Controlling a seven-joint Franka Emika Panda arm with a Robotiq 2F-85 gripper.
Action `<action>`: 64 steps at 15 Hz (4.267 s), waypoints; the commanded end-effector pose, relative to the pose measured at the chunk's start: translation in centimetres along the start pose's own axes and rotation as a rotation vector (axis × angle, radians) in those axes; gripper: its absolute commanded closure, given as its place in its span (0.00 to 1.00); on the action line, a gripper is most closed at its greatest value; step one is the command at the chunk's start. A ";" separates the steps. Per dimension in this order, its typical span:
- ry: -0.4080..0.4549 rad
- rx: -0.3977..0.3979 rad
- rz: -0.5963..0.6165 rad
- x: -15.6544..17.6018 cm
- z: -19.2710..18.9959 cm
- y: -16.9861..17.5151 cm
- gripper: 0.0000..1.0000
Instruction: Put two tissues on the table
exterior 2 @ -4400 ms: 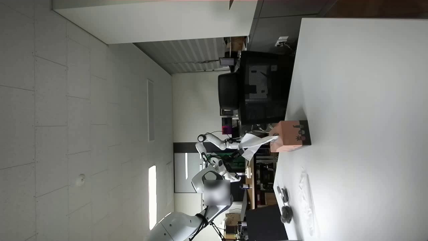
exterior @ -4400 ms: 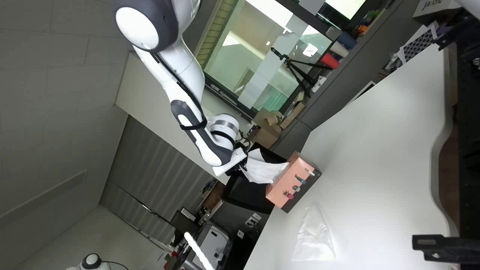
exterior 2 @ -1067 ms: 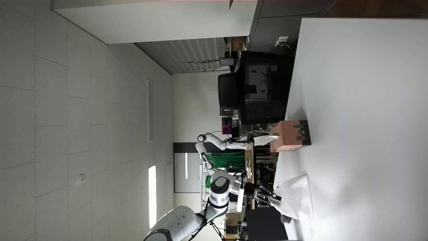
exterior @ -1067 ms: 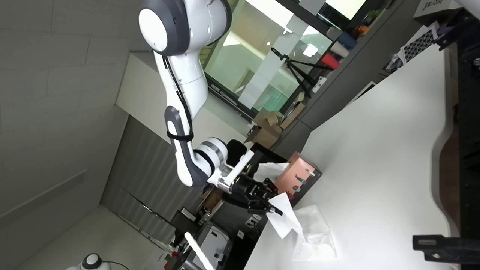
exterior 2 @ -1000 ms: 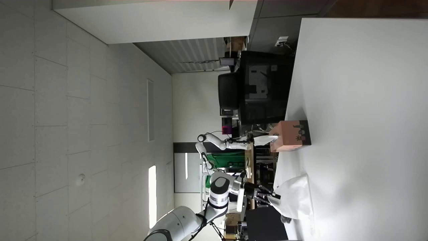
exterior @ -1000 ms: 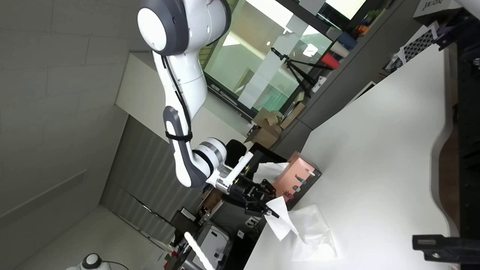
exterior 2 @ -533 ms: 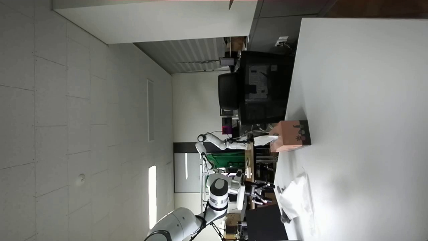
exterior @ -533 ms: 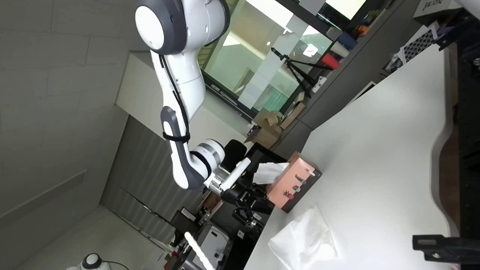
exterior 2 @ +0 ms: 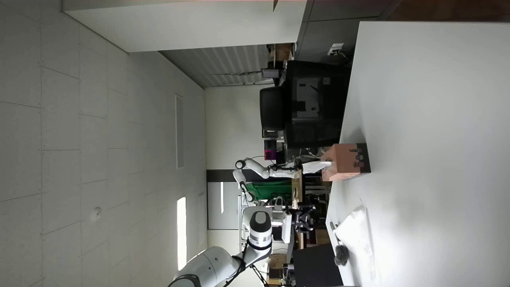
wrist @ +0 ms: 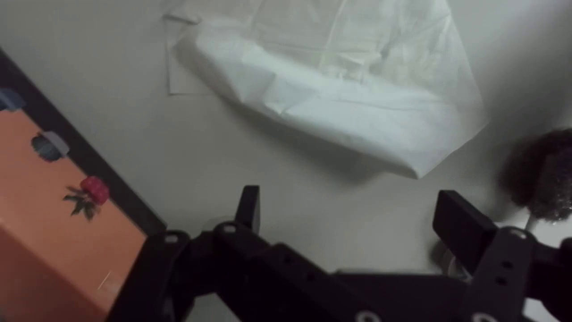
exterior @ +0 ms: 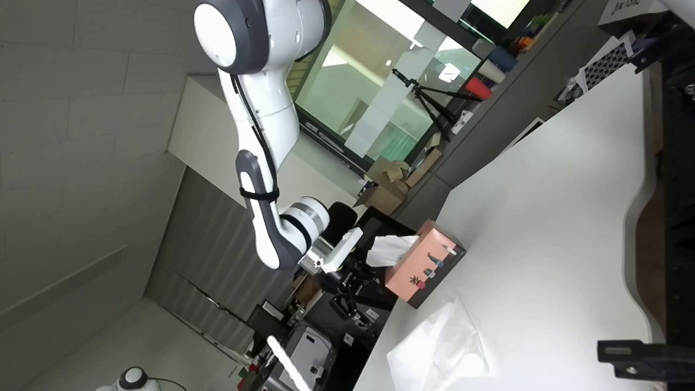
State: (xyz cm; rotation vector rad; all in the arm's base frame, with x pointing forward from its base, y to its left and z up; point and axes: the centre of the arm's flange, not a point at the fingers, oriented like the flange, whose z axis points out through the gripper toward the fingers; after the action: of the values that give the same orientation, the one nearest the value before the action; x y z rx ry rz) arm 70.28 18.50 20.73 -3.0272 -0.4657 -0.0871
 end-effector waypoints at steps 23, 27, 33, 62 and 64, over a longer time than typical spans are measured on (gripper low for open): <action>-0.044 -0.298 -0.475 0.4 -14.2 21.0 0.00; -0.050 -0.285 -0.494 -1.2 -13.8 20.5 0.00; -0.054 -0.281 -0.496 -1.2 -13.4 20.3 0.00; 0.167 -0.283 -0.850 3.8 -6.8 17.6 0.00; 0.165 -0.275 -0.871 4.1 -6.2 17.6 0.00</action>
State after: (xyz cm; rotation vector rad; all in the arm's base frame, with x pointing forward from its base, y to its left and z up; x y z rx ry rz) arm 77.66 2.81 26.21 -2.7974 -1.7873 -0.4376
